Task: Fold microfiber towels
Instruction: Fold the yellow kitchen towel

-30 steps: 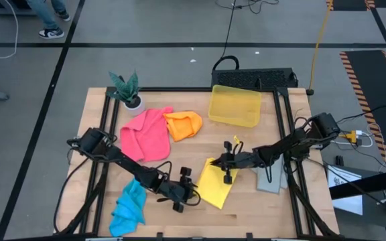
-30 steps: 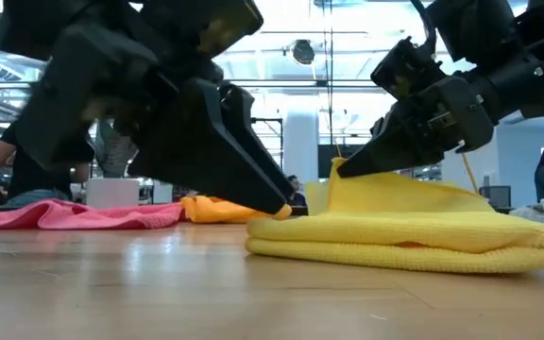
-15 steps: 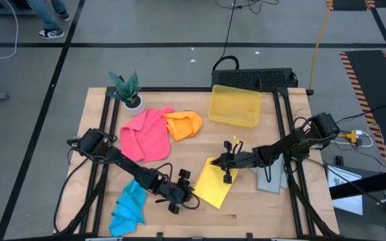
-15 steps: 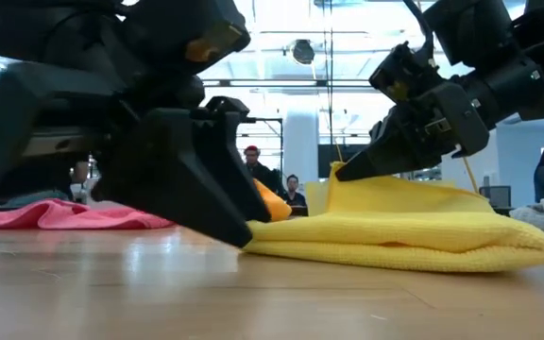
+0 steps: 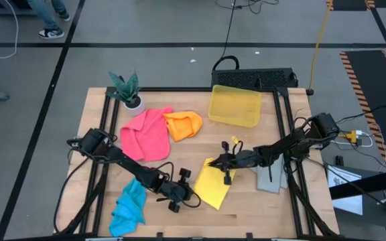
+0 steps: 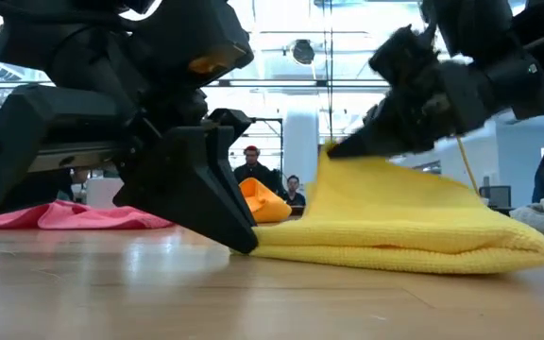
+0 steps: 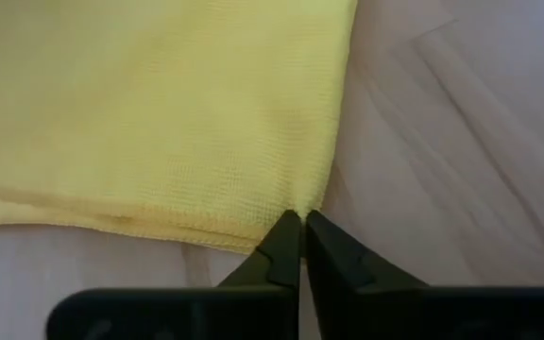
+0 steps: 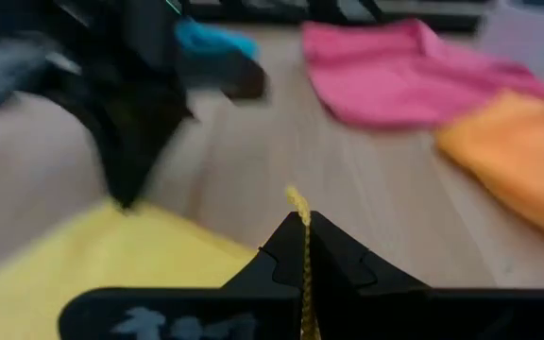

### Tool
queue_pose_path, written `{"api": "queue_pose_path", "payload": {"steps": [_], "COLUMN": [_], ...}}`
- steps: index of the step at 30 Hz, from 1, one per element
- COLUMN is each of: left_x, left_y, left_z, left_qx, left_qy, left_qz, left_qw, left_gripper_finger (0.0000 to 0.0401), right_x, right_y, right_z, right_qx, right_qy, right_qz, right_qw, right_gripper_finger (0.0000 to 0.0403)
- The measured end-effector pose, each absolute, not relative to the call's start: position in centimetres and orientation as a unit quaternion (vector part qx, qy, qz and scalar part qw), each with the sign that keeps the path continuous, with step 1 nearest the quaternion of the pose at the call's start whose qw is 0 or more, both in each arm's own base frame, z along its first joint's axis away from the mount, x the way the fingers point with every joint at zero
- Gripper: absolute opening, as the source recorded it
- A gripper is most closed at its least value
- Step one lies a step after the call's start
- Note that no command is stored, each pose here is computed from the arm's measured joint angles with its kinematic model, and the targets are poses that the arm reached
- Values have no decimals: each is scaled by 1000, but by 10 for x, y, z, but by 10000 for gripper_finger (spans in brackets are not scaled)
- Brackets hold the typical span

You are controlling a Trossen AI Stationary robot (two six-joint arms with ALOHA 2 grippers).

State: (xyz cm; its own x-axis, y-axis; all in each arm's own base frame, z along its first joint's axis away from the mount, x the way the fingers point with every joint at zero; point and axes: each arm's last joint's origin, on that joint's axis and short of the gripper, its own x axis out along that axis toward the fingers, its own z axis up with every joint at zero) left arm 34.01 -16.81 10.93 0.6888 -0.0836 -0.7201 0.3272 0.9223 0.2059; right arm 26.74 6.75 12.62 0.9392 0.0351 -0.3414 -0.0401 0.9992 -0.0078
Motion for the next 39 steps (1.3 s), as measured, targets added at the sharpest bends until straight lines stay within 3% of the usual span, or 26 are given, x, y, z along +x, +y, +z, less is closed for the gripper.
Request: {"api": "queue_pose_path", "payload": {"steps": [4,14,26,31,39], "left_x": [340,333,329,329,329], "left_y": [-169,-178,-175,-174,-174], "left_z": [109,108,106,105,105], "left_qx": [171,209,190,187,187], "left_qy": [373,371,401,403,404], "left_qz": [-103,-82,-62,-60,-59], "left_qw": [906,901,894,894,893], "left_gripper_finger": [9,10,10,11,11], "right_x": [270,270,270,266,253], "right_y": [66,42,38,33,26], "right_z": [131,91,70,78,108], "right_qx": [-2,13,16,31,24], "right_qy": [148,263,292,308,327], "right_qz": [22,-35,-61,-97,-110], "right_qw": [989,964,954,946,938], "right_gripper_finger": [0,0,6,39,130]}}
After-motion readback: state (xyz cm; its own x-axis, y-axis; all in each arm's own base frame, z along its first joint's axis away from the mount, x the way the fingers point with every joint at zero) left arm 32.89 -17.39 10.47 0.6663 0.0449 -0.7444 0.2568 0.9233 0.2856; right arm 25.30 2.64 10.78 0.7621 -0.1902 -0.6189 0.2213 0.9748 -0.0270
